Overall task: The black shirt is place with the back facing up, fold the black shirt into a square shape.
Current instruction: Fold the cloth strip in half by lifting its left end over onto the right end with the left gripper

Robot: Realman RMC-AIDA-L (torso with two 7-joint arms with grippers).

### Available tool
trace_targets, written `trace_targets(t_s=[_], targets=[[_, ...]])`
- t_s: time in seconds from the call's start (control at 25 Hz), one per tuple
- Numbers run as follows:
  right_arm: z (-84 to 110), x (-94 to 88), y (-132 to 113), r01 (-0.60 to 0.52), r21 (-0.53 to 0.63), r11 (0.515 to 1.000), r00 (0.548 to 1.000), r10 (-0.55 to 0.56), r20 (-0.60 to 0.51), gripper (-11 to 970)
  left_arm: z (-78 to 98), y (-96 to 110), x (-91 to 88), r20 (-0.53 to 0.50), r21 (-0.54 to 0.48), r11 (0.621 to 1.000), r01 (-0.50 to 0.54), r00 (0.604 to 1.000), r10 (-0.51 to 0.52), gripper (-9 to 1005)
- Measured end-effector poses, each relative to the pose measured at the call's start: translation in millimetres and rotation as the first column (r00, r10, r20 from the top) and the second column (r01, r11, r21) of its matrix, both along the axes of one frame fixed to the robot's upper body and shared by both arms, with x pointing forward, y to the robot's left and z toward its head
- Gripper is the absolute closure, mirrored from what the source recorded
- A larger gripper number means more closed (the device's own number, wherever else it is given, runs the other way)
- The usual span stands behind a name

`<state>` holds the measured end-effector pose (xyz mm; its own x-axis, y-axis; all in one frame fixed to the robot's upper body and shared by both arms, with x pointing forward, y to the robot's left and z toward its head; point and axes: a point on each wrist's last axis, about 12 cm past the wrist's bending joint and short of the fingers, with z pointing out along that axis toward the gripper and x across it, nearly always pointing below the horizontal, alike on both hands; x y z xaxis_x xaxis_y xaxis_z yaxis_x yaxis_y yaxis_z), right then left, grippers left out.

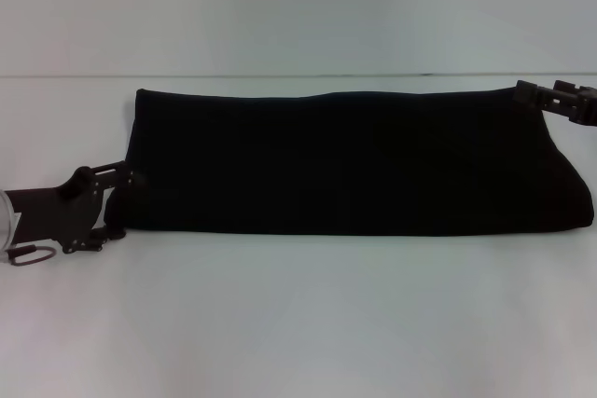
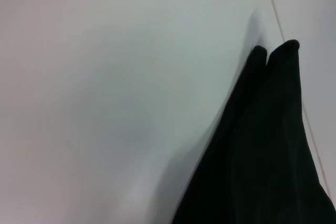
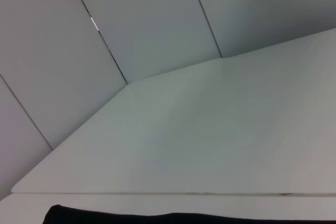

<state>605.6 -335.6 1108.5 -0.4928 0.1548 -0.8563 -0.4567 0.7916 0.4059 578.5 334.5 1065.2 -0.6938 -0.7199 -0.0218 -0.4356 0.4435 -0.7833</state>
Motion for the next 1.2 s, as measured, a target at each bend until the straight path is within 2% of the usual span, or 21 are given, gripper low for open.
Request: trace_targets(t_s=[1.2], targets=[[3.4,3.1,2.6,-0.01,0.002,1.0,1.0,0.01,0.008,28,1.7,-2.4,11.8,0.063,0.111,0.993,0.039,0.997,-0.046,110]])
